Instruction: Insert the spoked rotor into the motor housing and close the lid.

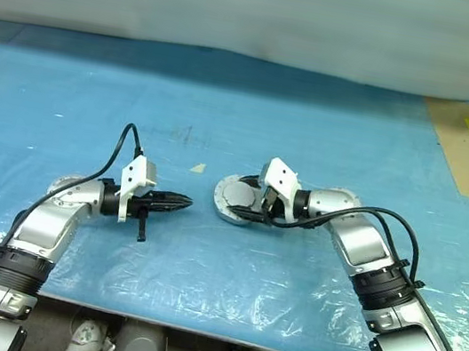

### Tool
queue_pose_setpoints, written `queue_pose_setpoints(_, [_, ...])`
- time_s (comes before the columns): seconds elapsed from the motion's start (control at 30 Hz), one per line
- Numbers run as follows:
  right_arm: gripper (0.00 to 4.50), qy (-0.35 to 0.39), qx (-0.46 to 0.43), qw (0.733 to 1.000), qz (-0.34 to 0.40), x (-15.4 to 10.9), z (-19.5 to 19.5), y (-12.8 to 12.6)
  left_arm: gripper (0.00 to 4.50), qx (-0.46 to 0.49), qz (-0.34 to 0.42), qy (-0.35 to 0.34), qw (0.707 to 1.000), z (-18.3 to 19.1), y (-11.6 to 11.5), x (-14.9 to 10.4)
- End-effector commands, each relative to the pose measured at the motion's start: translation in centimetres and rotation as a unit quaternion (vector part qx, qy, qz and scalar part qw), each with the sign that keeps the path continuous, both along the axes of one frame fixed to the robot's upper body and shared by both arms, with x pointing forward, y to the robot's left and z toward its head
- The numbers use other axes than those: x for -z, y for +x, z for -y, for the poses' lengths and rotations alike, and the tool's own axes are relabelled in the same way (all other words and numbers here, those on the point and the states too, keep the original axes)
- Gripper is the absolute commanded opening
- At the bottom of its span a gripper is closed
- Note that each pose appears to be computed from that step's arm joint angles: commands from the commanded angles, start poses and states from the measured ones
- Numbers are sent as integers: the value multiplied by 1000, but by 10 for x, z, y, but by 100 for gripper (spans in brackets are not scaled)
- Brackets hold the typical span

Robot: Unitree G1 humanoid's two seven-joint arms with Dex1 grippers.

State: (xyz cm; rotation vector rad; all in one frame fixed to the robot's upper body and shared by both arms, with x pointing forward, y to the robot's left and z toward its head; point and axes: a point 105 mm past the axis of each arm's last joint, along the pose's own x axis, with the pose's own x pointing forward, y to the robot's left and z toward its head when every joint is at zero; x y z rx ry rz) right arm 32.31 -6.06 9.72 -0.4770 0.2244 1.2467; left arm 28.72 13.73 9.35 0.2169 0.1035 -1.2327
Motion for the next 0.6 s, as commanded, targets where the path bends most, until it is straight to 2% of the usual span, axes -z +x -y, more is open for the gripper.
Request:
queue_pose_setpoints(0.03, [296,-1,-5,1000,9,-4,-3,0,0,6,20,-1,1000,4,1,-7])
queue_pose_setpoints(0.23, [296,-13,1,1000,9,2,-1,2,0,9,21,-3,1000,7,0,-7])
queue_pose_setpoints(0.4, [296,-36,18,999,1,19,7,4,0,6,25,-3,1000,8,1,-6])
queue_pose_setpoints(0.53, [296,-92,39,995,-20,46,21,4,0,4,29,-6,1000,10,3,-6])
queue_pose_setpoints(0.6, [296,-70,28,996,-46,44,19,-2,0,5,28,-7,1000,11,3,-6])
